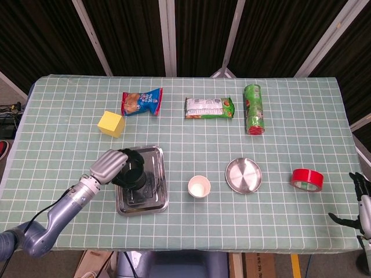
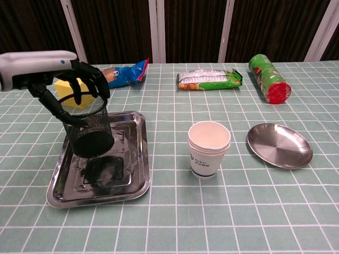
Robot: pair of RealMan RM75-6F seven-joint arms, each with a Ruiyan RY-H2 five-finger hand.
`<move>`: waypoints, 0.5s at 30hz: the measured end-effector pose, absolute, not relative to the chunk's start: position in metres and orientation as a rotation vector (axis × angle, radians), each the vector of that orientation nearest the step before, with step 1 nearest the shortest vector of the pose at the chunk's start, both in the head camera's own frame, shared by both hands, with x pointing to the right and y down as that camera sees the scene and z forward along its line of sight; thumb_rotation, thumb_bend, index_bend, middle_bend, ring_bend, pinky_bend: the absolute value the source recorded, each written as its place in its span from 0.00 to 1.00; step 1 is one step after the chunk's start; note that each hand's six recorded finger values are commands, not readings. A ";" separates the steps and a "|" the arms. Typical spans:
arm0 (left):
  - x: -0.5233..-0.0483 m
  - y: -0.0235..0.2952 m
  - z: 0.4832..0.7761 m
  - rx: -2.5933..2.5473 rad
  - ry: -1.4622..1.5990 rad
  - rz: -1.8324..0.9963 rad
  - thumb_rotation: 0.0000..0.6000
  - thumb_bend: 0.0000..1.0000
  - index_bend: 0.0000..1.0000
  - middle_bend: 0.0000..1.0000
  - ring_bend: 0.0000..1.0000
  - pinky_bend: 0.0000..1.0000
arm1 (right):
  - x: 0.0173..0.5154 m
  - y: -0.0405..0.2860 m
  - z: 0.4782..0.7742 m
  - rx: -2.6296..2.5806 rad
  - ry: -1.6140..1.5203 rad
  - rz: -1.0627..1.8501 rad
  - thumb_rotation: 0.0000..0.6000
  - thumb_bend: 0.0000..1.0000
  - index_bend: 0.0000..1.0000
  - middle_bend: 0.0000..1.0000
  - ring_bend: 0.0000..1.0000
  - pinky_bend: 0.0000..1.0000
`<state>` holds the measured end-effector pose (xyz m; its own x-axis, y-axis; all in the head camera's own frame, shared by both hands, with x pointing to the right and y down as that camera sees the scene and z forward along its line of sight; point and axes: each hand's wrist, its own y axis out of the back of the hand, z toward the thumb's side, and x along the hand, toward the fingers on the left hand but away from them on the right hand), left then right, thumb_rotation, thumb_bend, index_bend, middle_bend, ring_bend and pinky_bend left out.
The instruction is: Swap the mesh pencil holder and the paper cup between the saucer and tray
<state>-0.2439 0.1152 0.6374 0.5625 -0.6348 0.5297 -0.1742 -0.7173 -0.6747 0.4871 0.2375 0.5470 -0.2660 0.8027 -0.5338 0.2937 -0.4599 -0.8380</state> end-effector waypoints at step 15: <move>-0.229 0.129 0.653 -2.272 0.555 -1.038 1.00 0.02 0.21 0.00 0.00 0.10 | 0.489 0.239 0.540 -1.575 -1.299 1.762 1.00 0.00 0.00 0.00 0.00 0.00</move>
